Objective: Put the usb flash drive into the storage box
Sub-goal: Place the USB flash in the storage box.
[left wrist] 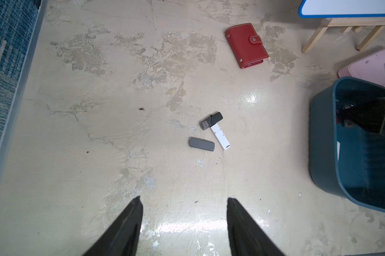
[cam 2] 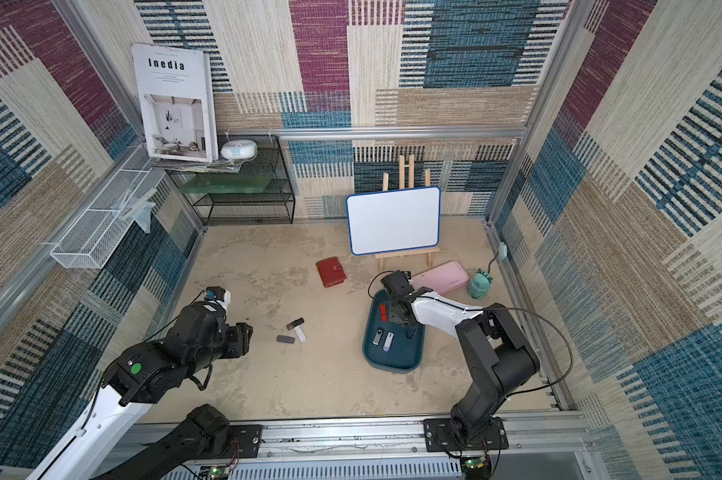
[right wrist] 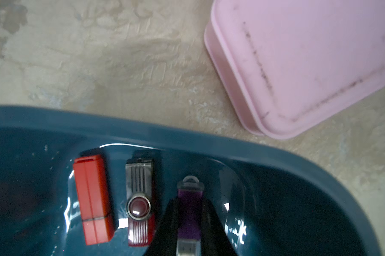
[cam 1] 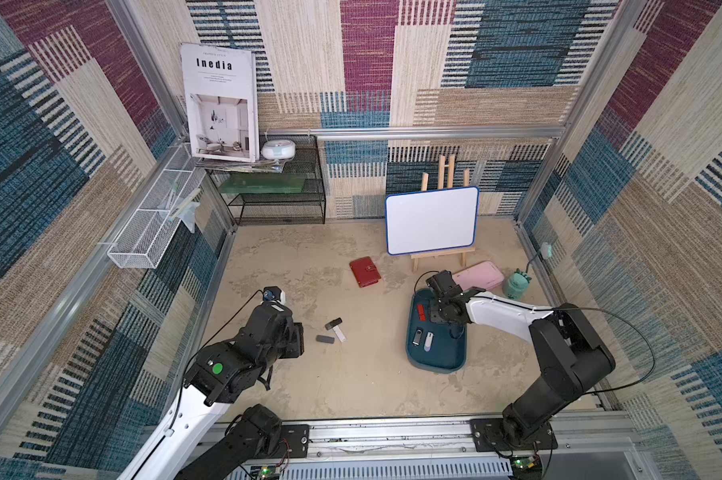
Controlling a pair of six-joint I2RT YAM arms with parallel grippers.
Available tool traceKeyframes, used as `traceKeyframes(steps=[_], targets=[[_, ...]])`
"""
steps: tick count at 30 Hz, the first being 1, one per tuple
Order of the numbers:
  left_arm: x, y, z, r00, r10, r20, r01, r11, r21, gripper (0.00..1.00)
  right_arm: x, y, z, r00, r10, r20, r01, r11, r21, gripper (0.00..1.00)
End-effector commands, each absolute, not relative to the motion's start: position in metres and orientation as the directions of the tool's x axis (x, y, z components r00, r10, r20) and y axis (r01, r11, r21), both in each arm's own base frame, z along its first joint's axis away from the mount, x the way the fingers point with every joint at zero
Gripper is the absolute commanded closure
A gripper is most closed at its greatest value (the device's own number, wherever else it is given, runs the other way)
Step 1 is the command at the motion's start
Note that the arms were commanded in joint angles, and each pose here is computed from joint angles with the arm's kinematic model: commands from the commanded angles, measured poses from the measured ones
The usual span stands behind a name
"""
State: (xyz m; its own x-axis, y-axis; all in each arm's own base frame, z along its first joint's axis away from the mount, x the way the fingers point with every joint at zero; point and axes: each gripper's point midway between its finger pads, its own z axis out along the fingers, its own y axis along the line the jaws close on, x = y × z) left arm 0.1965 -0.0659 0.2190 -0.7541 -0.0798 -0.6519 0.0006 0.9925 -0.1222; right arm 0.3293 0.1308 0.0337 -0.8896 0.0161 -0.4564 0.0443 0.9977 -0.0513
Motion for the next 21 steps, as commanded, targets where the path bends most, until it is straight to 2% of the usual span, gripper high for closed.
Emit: traceKeyframes(steps=[1, 7, 9, 13, 16, 19, 21], targets=[[0.198, -0.068, 0.219, -0.754, -0.079, -0.652, 0.006, 0.992, -0.127, 0.35, 0.333, 0.131, 0.033, -0.884, 0.032, -0.466, 0.06, 0.997, -0.045, 0.82], [0.199, -0.069, 0.217, -0.76, -0.074, -0.645, 0.007, 0.992, -0.123, 0.35, 0.332, 0.131, 0.034, -0.885, 0.036, -0.463, 0.059, 0.998, -0.036, 0.74], [0.199, -0.069, 0.217, -0.76, -0.075, -0.645, 0.008, 0.992, -0.124, 0.35, 0.332, 0.132, 0.038, -0.883, 0.042, -0.467, 0.059, 0.998, -0.021, 0.68], [0.199, -0.069, 0.217, -0.76, -0.074, -0.646, 0.009, 0.992, -0.124, 0.35, 0.332, 0.138, 0.053, -0.873, 0.043, -0.485, 0.038, 0.999, 0.02, 0.62], [0.199, -0.069, 0.216, -0.762, -0.073, -0.643, 0.008, 0.992, -0.123, 0.35, 0.331, 0.141, 0.075, -0.86, 0.039, -0.509, 0.016, 0.999, 0.048, 0.61], [0.199, -0.07, 0.215, -0.766, -0.072, -0.638, 0.007, 0.993, -0.121, 0.35, 0.329, 0.155, 0.113, -0.814, 0.015, -0.581, -0.079, 0.987, 0.137, 0.6], [0.199, -0.073, 0.213, -0.775, -0.072, -0.628, 0.013, 0.991, -0.13, 0.35, 0.328, 0.161, 0.152, -0.729, 0.0, -0.684, -0.158, 0.973, 0.168, 0.6]])
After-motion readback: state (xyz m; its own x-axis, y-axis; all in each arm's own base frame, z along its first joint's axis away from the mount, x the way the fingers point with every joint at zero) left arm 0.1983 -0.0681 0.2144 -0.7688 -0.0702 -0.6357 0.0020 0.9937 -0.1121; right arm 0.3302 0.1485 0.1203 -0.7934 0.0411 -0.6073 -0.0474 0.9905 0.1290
